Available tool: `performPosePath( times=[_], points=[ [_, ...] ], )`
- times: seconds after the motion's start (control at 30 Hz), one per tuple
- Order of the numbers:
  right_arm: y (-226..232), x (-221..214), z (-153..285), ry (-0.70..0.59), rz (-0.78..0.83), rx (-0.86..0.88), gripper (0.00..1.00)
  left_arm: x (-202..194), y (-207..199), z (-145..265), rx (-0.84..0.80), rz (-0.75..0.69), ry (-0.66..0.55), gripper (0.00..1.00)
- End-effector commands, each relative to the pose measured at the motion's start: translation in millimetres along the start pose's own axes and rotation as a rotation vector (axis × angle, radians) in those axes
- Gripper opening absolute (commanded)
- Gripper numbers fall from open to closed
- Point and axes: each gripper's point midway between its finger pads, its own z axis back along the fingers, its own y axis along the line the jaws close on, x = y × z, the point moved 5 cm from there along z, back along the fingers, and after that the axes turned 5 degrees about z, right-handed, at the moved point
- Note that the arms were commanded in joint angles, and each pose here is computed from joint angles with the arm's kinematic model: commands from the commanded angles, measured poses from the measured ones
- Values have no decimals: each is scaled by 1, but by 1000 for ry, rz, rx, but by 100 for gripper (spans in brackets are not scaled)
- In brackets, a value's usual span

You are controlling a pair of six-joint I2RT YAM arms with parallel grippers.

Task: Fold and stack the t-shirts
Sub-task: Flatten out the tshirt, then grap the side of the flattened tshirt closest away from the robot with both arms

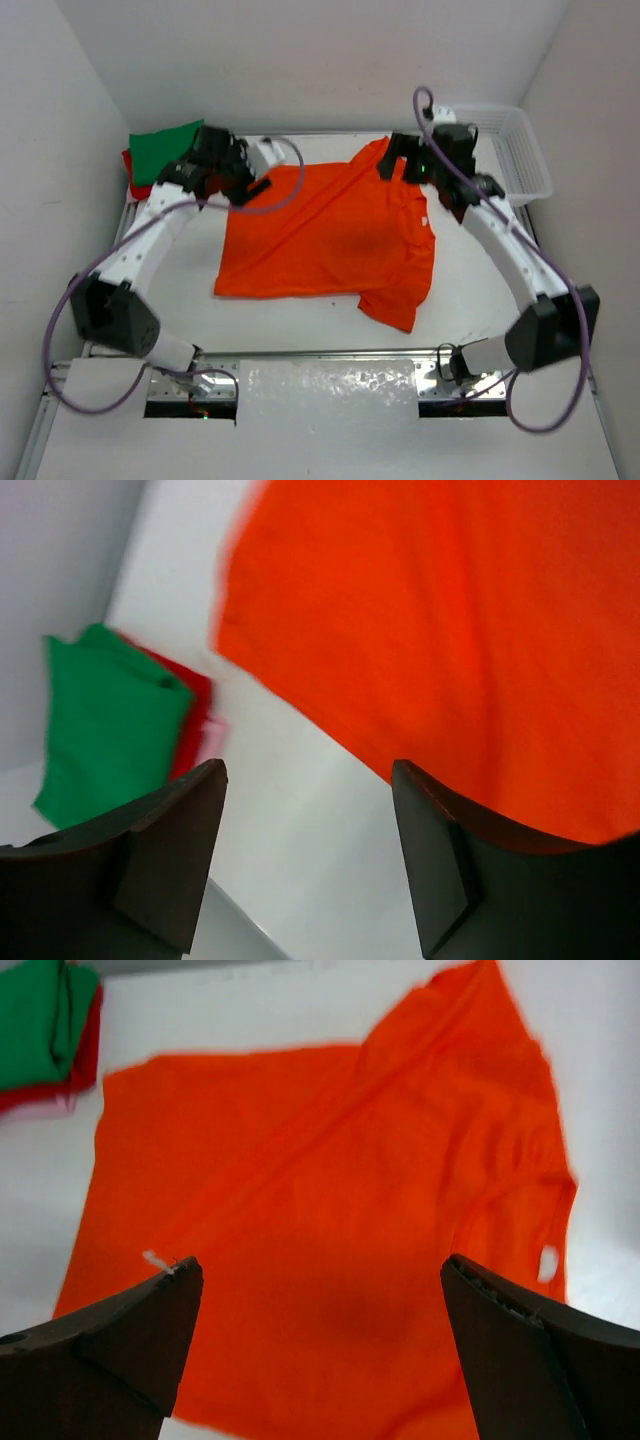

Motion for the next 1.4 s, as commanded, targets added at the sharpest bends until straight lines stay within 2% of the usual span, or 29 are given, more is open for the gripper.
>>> performPosePath(
  times=[0.0,0.07,0.1,0.13,0.17,0.27,0.33,0.37,0.5,0.6,0.77,0.8,0.9,0.93,1.0,1.07,1.1,1.2,1.3,1.37],
  points=[
    [-23,-121,39,312,-17,-97,99,-83,-83,18,-279,-269,263,64],
    [-24,-151,60,364,-35,-102,99,-101,-100,36,-263,-337,272,68],
    [-29,-187,72,446,-38,-115,99,-128,-113,36,-282,-348,327,74],
    [-27,-192,85,425,-60,-102,99,-134,-116,37,-274,-359,327,76],
    [-27,-203,93,439,-65,-102,96,-152,-122,40,-257,-367,360,78],
    [-33,-252,117,517,-103,-95,88,-170,-131,34,-218,-362,346,82],
    [-33,-263,125,510,-134,-86,83,-169,-129,25,-162,-355,303,82],
    [-34,-277,127,532,-146,-82,77,-179,-132,20,-147,-354,321,83],
    [-32,-300,127,557,-203,-53,66,-179,-129,2,-71,-327,278,83],
    [-30,-317,126,590,-247,-38,60,-181,-133,-8,-68,-312,245,83],
    [-31,-333,130,635,-265,-41,54,-201,-144,-18,-85,-323,278,82],
    [-31,-334,129,637,-268,-41,50,-201,-143,-20,-69,-327,271,81],
    [-27,-339,125,635,-298,-11,37,-206,-144,-22,-59,-318,287,67],
    [-25,-337,121,617,-306,4,23,-207,-143,-22,-55,-314,292,55],
    [-25,-340,122,631,-337,-11,2,-210,-145,-20,-59,-305,311,48],
    [-34,-346,130,647,-338,-96,0,-215,-146,-18,-62,-307,331,47],
    [-36,-341,132,606,-335,-110,0,-216,-147,-16,-60,-312,332,47],
    [-45,-347,148,619,-329,-177,0,-221,-152,-13,-74,-316,324,59],
    [-38,-347,157,624,-366,-140,0,-217,-157,-12,-118,-289,297,71],
    [-34,-349,161,654,-380,-109,0,-215,-160,-11,-146,-280,294,73]
  ],
)
